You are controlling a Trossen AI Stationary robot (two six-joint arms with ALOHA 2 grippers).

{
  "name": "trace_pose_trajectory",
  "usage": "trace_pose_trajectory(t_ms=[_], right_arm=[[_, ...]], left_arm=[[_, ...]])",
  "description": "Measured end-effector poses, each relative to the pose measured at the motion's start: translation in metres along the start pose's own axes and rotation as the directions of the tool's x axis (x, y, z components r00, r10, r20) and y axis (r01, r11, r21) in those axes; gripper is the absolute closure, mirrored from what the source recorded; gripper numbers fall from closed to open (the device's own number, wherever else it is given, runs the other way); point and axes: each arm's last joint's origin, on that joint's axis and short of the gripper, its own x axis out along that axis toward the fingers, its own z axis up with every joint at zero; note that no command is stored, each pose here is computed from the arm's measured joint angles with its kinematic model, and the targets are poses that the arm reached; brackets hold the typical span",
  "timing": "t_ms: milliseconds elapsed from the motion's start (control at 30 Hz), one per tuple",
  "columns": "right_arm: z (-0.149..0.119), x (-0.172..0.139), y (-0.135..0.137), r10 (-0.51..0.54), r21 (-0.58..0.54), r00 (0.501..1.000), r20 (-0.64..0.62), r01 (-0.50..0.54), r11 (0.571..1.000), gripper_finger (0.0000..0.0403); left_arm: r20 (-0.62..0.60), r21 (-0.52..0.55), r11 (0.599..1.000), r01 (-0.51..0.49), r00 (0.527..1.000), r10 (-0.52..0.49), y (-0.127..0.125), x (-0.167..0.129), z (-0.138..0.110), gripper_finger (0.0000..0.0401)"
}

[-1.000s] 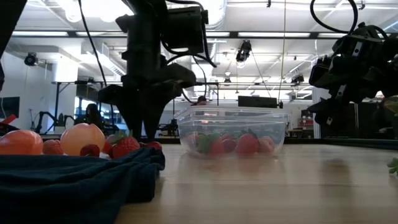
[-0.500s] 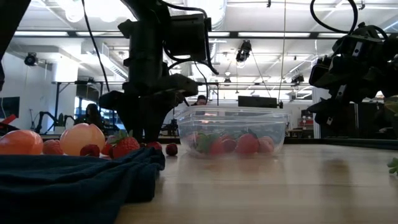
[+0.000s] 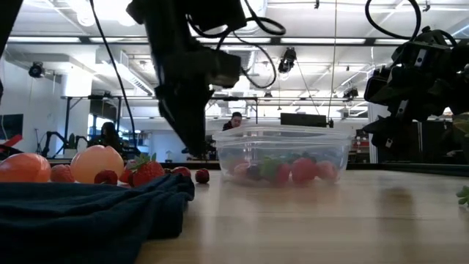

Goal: Pick and placing Produce into tupperware
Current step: Put the red cherry into the container

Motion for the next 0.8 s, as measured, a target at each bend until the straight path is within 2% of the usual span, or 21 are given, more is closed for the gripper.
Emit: trace_pose_trajectory(t_ms=[133,267,567,800], right_arm=[[0.0,0.0,0.0,0.0,0.001,1.0,0.0,0.0,1.0,0.0184],[0.0,0.0,0.0,0.0,0.0,1.0,0.0,0.0,1.0,0.0184],[0.0,0.0,0.0,0.0,-0.013,1.0,0.0,0.0,1.0,0.0184],[0.0,0.0,0.0,0.0,-0.023,1.0,0.0,0.0,1.0,0.0184]], left_arm=[[0.063,-0.058,0.992,-0.115,0.991,0.118,-0.004,-0.001,-0.004,0.0265],[0.142,-0.04,0.98,-0.192,0.97,0.196,-0.014,-0.004,-0.009,0.0265],[0.143,0.047,0.98,-0.191,0.973,0.183,-0.033,0.006,-0.035,0.0265],[0.199,0.015,0.975,-0.222,0.956,0.215,-0.032,0.005,-0.03,0.0265]])
